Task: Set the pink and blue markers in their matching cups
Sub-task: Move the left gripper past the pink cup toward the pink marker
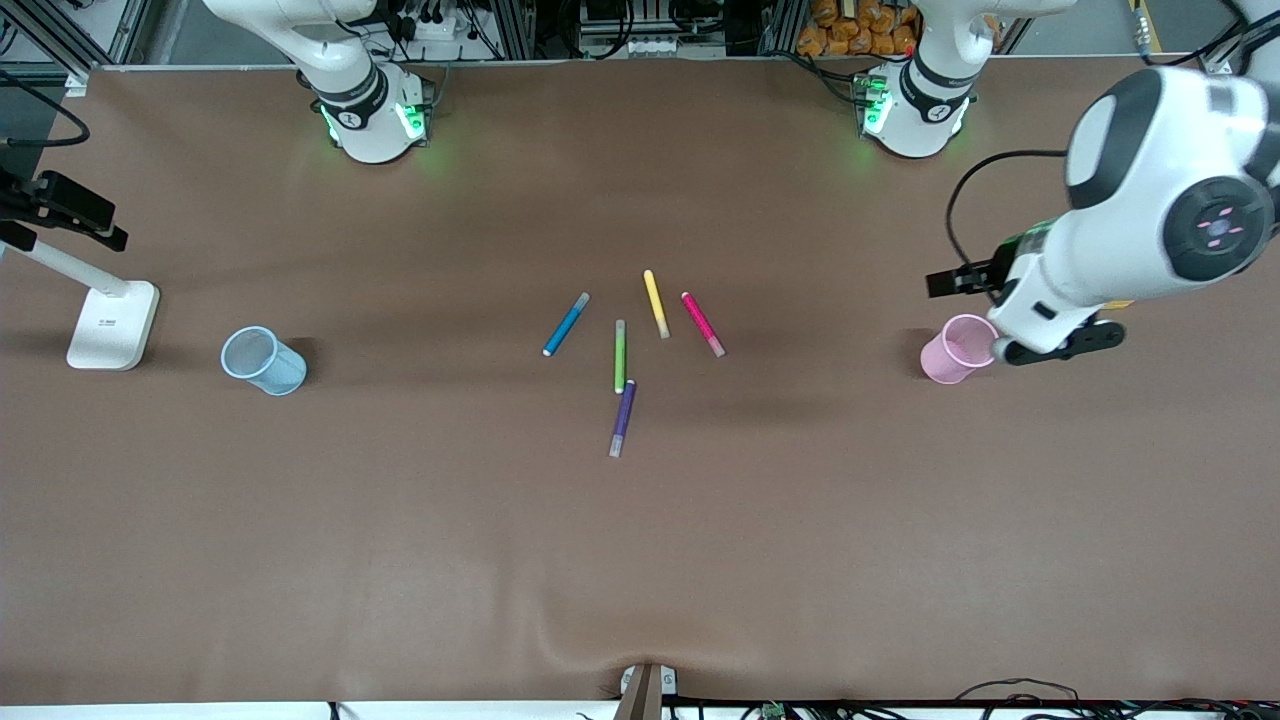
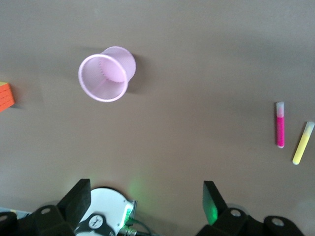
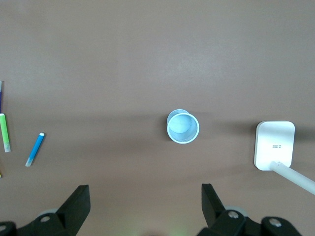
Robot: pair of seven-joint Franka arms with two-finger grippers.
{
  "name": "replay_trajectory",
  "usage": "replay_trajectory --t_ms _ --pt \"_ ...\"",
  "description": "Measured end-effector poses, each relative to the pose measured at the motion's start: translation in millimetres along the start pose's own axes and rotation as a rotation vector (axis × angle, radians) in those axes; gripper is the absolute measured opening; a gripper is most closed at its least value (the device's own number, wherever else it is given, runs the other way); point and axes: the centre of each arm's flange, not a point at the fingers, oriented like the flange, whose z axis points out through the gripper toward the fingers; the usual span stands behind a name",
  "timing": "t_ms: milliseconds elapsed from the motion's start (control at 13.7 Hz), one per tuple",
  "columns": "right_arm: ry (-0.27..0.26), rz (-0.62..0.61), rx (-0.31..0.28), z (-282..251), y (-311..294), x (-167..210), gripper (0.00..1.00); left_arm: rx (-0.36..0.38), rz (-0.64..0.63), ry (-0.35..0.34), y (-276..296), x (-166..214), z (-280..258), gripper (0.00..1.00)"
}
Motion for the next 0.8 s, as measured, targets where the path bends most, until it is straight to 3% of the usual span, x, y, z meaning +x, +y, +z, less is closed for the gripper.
replay_trajectory --t_ms 292,583,802 --pt "-0.001 0.001 0.0 0 1 0 1.0 -0.011 -0.057 0.027 16 11 52 1.0" --pt "-0.003 0.005 0.0 2 3 1 1.0 -0.001 -0.134 0.009 42 3 73 1.0" --pt "-0.005 0.005 0.0 3 3 2 1.0 -0.046 -0.19 -0.038 58 0 84 1.0"
